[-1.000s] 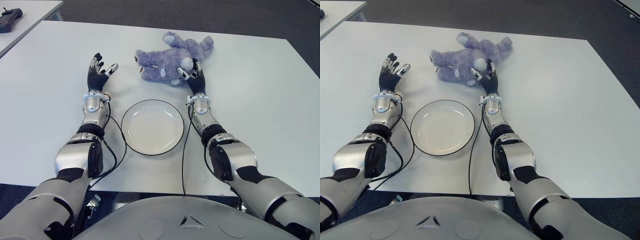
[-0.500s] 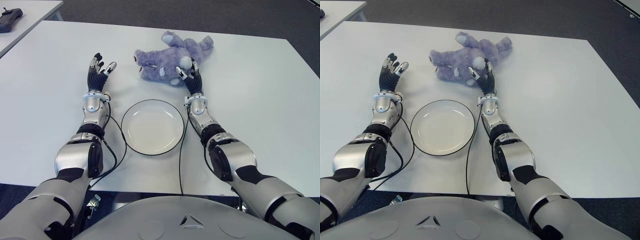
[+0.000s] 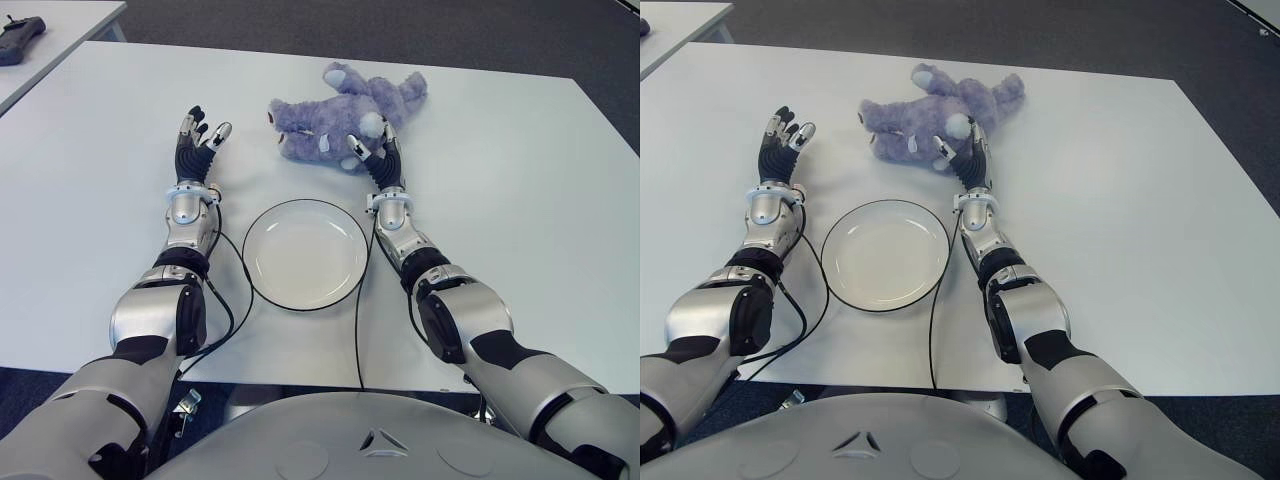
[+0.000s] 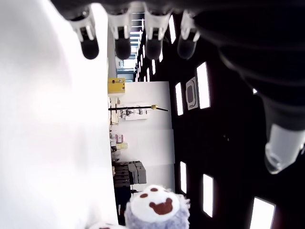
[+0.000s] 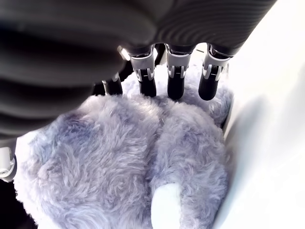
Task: Put the doll into the plate.
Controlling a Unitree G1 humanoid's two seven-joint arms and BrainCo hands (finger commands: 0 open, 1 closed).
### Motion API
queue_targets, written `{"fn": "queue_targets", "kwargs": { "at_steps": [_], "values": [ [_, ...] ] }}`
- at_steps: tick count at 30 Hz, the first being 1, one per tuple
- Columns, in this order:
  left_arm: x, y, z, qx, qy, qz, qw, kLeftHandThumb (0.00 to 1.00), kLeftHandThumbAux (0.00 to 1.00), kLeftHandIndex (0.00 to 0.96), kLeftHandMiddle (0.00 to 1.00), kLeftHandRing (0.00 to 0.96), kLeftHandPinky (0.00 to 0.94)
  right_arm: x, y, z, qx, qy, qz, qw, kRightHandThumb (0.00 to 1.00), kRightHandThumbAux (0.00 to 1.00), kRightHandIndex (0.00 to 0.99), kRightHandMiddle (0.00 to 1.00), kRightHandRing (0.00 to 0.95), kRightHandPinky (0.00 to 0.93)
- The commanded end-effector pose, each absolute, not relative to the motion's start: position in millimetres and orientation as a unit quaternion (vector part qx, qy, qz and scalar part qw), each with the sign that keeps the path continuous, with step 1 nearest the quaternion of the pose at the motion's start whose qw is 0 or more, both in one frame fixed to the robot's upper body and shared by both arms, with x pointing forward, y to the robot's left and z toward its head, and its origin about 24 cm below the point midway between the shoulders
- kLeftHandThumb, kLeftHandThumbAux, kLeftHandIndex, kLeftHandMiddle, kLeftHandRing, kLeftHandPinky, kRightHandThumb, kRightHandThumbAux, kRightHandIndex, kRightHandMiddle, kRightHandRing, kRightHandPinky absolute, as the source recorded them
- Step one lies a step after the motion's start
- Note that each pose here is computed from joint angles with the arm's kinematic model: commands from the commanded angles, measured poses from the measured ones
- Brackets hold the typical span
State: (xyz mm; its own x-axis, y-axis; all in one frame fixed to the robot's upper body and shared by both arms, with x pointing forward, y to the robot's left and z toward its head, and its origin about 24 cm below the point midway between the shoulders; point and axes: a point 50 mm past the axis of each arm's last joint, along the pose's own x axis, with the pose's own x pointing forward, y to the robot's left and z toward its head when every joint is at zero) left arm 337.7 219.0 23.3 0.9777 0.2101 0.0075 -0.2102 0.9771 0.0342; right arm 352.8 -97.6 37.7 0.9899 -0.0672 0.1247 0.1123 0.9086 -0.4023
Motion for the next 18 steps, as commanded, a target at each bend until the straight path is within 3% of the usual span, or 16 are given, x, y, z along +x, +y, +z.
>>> {"fn": "queue_targets", "kwargs": {
  "at_steps": [1, 18],
  "values": [
    [251.1, 204.2, -86.2, -0.005, 0.242, 0.091, 0.966, 0.0, 0.518, 0.0, 0.03, 0.0, 0.0, 284.1, -117.3, -61.3, -0.257, 0.153, -0.031, 0.954, 0.145, 0.383, 0.0, 0.0, 0.0, 0.0],
    [250.5, 204.0, -86.6, -0.005, 0.242, 0.089, 0.966, 0.0, 0.477, 0.006, 0.03, 0.0, 0.0, 283.6, -117.5, -61.6, -0.268, 0.153, -0.039, 0.95, 0.134, 0.348, 0.0, 0.0, 0.0, 0.0]
  ]
}}
